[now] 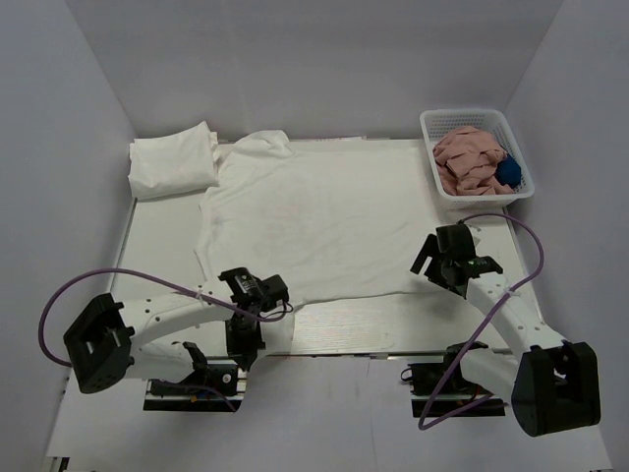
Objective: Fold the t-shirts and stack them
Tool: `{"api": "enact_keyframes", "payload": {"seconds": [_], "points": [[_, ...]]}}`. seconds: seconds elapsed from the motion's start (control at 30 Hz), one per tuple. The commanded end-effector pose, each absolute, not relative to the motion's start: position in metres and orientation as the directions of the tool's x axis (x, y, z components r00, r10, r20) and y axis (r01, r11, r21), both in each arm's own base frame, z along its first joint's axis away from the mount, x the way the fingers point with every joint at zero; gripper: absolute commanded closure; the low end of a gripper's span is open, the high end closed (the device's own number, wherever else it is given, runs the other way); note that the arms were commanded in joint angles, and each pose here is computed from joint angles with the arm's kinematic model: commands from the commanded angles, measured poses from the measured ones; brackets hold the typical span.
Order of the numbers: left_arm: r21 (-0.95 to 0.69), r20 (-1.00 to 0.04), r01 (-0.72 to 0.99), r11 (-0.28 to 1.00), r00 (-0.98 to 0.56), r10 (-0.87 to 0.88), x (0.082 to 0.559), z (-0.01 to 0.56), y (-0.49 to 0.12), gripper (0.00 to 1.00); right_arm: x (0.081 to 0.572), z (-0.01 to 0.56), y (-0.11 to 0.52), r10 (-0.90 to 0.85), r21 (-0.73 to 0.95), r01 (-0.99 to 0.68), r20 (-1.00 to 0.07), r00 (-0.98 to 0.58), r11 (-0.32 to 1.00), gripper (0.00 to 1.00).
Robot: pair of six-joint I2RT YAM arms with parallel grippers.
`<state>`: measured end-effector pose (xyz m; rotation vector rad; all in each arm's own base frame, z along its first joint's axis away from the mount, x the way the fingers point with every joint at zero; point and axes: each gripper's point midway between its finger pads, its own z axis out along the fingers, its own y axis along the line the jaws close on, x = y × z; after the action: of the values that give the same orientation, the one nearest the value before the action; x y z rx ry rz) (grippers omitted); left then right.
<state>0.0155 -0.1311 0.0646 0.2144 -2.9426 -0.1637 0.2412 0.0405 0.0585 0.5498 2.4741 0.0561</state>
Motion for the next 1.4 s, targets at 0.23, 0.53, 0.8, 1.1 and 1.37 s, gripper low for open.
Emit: {"api": "enact_keyframes", "payload": {"seconds": [0.23,0.53,0.8,1.1,1.37], "points": [[0.012,-0.12,-0.325,0.945,-0.939,-0.322,0.065,0.104,-0.137,1.0,0.254,0.05,0.036,0.46,0.223,0.409,-0.553,-0.694,0.885,0.11],[-0.215,-0.285,-0.337,0.916,-0.876,-0.389,0.106,0.128,-0.159,1.0,0.264,0.035,0.035,0.479,0.223,0.432,-0.541,-0.691,0.874,0.13],[-0.277,-0.306,-0.348,0.896,-0.852,-0.425,0.108,0.132,-0.156,1.0,0.255,0.013,0.026,0.509,0.189,0.485,-0.495,-0.704,0.854,0.23],[-0.294,-0.346,-0.357,0.887,-0.825,-0.447,0.117,0.133,-0.155,1.0,0.254,0.008,0.026,0.507,0.191,0.478,-0.466,-0.725,0.858,0.24],[-0.243,-0.354,-0.357,0.902,-0.833,-0.425,0.12,0.126,-0.156,1.0,0.261,0.041,0.019,0.472,0.181,0.45,-0.532,-0.703,0.874,0.18]]}}
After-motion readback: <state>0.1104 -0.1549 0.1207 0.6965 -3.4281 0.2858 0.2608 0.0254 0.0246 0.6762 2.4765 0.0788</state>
